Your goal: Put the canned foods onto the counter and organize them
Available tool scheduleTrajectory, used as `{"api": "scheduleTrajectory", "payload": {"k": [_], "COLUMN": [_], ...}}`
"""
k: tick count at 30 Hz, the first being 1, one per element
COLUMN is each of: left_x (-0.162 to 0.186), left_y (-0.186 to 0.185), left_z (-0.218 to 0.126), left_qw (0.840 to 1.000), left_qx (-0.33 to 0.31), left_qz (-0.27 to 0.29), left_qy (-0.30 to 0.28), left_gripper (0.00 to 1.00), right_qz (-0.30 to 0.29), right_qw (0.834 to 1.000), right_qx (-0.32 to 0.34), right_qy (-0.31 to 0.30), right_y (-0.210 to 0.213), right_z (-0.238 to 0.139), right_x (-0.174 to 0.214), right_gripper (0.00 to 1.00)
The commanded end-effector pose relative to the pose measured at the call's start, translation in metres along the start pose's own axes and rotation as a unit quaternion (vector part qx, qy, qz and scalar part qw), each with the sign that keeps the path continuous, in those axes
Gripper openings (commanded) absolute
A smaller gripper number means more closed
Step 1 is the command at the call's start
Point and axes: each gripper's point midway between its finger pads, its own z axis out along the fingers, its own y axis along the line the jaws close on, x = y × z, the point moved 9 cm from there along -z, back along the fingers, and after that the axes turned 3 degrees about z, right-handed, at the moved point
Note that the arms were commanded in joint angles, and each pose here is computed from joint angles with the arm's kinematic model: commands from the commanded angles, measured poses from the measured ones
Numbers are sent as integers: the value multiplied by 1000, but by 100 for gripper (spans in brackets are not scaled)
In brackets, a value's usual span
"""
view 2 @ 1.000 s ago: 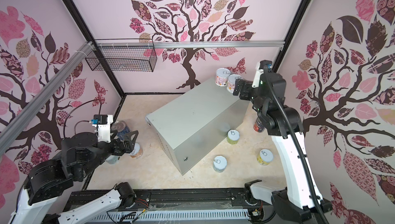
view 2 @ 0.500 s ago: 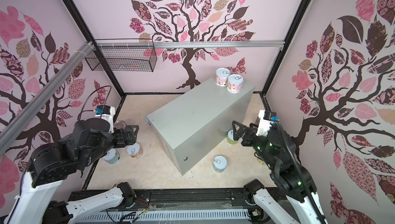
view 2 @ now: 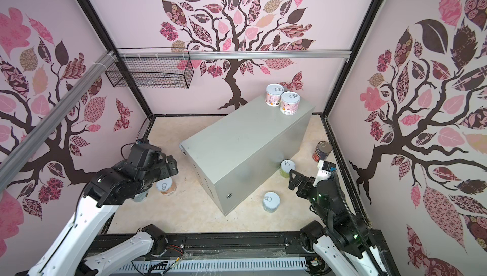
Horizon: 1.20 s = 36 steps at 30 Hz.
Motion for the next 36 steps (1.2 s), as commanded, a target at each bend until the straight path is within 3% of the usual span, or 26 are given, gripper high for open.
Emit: {"api": "scheduleTrajectory", "payload": {"k": [1,4,9,19,30,36], "left_x": [0,1,5,6,26,39], "left_y": [12,29,38,38,56,56], "left_z": [29,57,99,170,184,192], "left_qw": [996,994,993,985,968,965], "left_qx": [61,46,-44,-104,-184,-171], "left_qz": [-61,-97,-100,-96,-113,-136], "left_qy": [17,34,46,101,131,148], "left_gripper": [98,98,98,98,98,98], "right_qz": [32,50,70,55,48,40], "right_qw": [999,998,995,995,993,993], "right_qx": [-5,-11,-5,14,13,5], "right_qy": [10,41,70,84,105,115], "right_y": [-4,-8,-14,-24,-34,-33], "right_z": [11,28,48,69,87,88], "right_x": [11,28,45,62,84,90], "right_gripper": [100,100,100,100,100,100]}}
